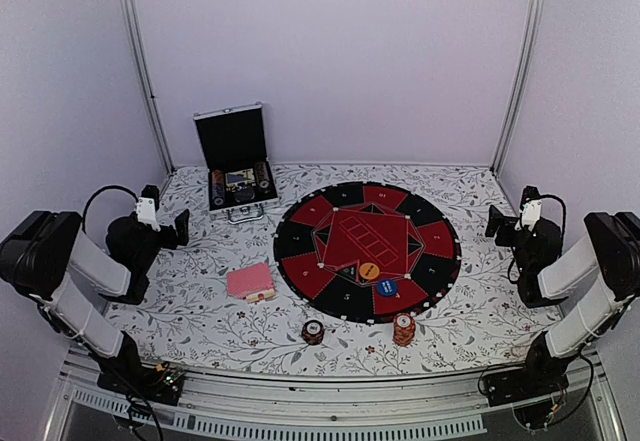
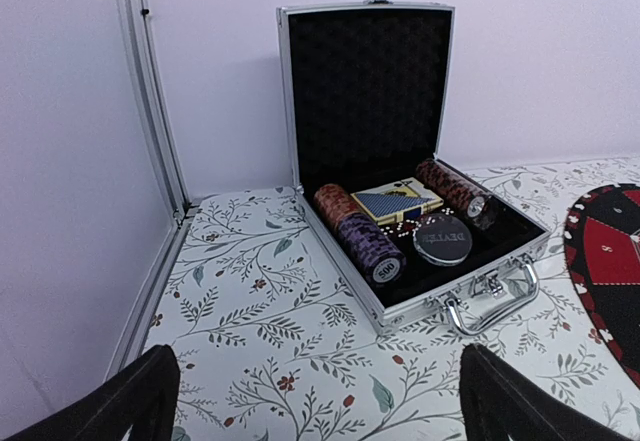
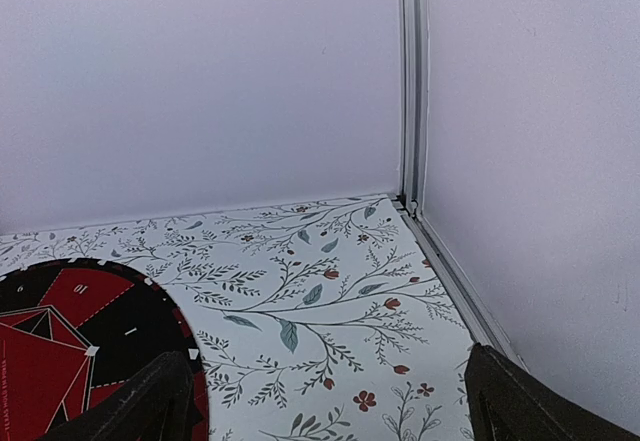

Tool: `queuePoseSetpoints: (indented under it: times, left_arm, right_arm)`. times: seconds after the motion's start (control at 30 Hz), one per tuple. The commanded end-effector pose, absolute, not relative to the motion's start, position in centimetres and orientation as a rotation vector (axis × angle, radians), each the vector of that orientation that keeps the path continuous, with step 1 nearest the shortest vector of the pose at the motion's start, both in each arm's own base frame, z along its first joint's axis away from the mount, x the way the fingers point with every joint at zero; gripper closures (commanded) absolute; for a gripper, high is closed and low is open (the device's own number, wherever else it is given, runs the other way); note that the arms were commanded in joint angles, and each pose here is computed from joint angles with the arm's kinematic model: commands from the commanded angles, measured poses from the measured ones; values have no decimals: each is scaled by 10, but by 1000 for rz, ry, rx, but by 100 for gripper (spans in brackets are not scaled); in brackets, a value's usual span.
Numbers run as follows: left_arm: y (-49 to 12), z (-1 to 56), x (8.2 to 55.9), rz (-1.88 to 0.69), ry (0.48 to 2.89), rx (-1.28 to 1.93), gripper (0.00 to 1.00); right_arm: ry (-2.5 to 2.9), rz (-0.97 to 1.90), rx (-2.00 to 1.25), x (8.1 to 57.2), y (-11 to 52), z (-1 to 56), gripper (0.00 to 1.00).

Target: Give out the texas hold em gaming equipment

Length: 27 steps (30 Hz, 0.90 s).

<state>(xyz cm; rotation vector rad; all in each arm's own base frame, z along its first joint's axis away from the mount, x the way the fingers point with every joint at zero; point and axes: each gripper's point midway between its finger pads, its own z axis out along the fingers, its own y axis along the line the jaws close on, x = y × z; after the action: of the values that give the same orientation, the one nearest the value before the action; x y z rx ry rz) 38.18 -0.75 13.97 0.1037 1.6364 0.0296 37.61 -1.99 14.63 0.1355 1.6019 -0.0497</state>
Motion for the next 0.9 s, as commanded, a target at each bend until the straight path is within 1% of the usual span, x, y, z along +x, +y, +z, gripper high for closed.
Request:
queuePoseSetpoints:
  times: [0.0,0.5,0.57,0.63,0.73,0.87]
  left_arm:
    - [-9,150,386,24,1598,111,0]
    - [-9,151,387,19,1599,123,0]
    - [-6,157,392,17,1618,123,0]
    - [-10,160,397,3,1653,151,0]
    - [-12,168,399,-11,1674,169,0]
    - [-20,181,401,-75,1738,214,0]
  right_arm:
    - [1568,-39,113,381,-15,156,1]
    - [1570,-39,117,382,-15,156,1]
    - [1600,-95,197,381,-33,151,1]
    - [1547,-81,220,375,-38,164,1]
    - [1568,-142,294,373,-51,171,1]
    - [1673,-187,357,381,-61,185,1]
